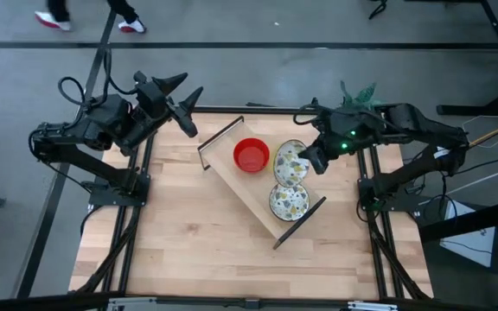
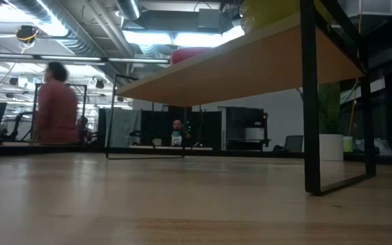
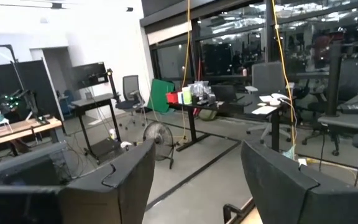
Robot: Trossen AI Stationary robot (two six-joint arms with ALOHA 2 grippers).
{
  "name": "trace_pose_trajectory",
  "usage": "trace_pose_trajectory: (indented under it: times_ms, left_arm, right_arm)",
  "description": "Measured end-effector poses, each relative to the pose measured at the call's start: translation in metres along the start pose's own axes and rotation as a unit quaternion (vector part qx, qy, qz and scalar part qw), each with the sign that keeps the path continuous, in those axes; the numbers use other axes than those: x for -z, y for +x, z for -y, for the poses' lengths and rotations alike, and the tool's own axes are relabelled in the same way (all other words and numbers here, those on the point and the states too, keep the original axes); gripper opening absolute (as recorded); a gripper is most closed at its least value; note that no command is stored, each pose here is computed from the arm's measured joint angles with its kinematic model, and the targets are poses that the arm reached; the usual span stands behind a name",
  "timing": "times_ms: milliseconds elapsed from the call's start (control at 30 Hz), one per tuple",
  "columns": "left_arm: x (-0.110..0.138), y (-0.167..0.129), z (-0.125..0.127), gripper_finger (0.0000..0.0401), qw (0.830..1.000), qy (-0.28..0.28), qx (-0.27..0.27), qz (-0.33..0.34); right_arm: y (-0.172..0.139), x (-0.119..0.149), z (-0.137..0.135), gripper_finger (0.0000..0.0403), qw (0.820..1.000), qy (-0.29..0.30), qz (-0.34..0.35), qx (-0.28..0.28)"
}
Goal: Pick & Place Mini bowls
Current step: Stack the white patterned bowl on top of the other white patterned bowls on the shelf
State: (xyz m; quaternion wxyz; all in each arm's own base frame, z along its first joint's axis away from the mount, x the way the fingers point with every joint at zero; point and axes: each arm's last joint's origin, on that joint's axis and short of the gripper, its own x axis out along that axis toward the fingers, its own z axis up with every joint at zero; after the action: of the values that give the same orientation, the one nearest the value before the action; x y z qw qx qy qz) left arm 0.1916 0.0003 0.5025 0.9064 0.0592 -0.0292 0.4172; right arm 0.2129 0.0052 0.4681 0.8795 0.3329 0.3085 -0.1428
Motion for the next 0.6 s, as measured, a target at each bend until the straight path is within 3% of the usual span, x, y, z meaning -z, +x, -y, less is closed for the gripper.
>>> trace_pose_trajectory:
  times_ms: [300,600]
  left_arm:
    - [0.005,0.000,0.001,0.0229,1.000,0.018,0.004,-0.016]
    - [0.008,0.000,0.002,0.0228,0.999,0.031,0.006,-0.025]
  right_arm:
    - [0.023,-0.003,0.010,0.0013,0.992,0.043,-0.118,-0.017]
    - [0.052,0.002,0.008,0.0013,0.979,0.039,-0.198,-0.002]
